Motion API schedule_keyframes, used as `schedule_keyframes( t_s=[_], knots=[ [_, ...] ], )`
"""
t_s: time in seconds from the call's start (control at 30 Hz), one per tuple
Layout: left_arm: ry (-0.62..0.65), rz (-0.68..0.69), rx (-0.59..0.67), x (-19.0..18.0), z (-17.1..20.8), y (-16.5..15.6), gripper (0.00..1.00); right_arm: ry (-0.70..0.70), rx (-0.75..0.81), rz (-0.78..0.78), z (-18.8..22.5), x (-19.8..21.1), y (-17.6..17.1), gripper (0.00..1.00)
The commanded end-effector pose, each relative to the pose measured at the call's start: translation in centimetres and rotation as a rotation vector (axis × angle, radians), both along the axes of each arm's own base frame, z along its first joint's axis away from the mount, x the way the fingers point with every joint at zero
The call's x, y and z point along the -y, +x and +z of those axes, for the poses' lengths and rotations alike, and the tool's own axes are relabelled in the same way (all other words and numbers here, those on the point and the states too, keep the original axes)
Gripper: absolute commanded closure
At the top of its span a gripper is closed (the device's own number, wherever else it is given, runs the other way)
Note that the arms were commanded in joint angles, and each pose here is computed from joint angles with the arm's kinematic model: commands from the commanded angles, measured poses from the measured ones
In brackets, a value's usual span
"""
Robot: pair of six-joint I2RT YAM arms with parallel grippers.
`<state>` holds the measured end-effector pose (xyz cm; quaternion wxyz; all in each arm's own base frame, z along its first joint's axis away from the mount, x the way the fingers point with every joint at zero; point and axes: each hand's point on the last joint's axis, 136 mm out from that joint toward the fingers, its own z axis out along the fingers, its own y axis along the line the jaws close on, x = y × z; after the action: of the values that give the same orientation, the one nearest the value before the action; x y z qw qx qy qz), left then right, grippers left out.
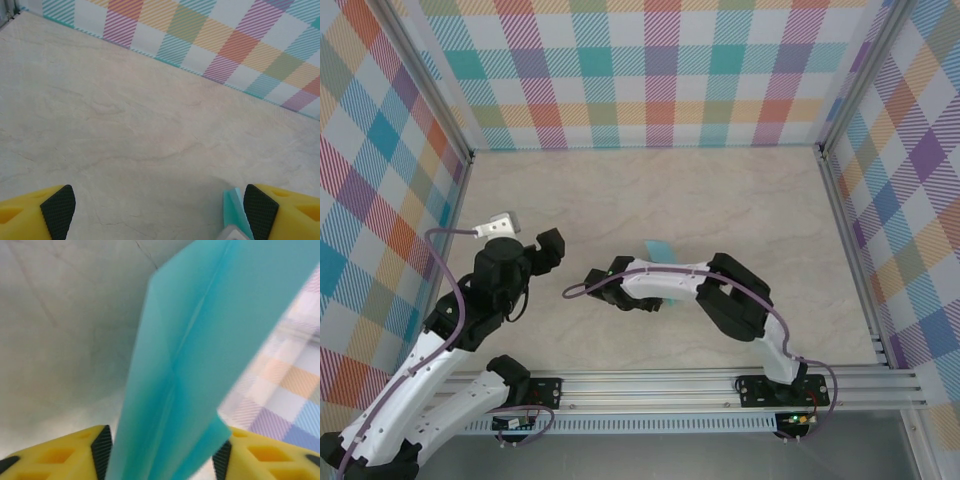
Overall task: Fold a paper plane with a square sheet of paper (fold left side to right side)
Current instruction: Turn over the paper at the center of the table, then fold the wing for the fifth time at the center of the table.
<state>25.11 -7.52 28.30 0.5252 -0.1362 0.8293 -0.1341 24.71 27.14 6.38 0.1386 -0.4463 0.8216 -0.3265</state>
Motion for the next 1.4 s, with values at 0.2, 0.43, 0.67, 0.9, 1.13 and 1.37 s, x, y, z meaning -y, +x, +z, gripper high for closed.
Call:
schedule_keyframes(
  t_s=[0.2,0.43,0.67,0.9,1.13,1.37],
  knots=[
    [-0.137,-0.145,-0.07,4.9,-2.3,1.9,0.09,0.523,-0.055,-0.061,7.5,0.0,-3.8,0.11],
    [-0.304,-0.36,-0.239,12.5,-7.4,4.4,0.1,0.999,-0.084,-0.221,11.2,3.3,-3.0,0.0],
    [-0.408,-0.553,-0.391,19.5,-12.8,5.9,0.13,1.476,-0.135,-0.386,12.7,6.7,-2.5,0.0],
    [-0.447,-0.61,-0.465,23.5,-17.2,7.6,0.17,1.655,-0.24,-0.511,11.1,8.4,-2.4,0.0],
    [-0.495,-0.674,-0.511,26.3,-19.6,8.9,0.29,1.666,-0.259,-0.524,10.3,8.8,-2.4,0.0],
    [-0.515,-0.705,-0.534,27.4,-21.4,9.3,0.64,1.704,-0.303,-0.55,9.7,9.0,-2.1,0.0]
  ],
)
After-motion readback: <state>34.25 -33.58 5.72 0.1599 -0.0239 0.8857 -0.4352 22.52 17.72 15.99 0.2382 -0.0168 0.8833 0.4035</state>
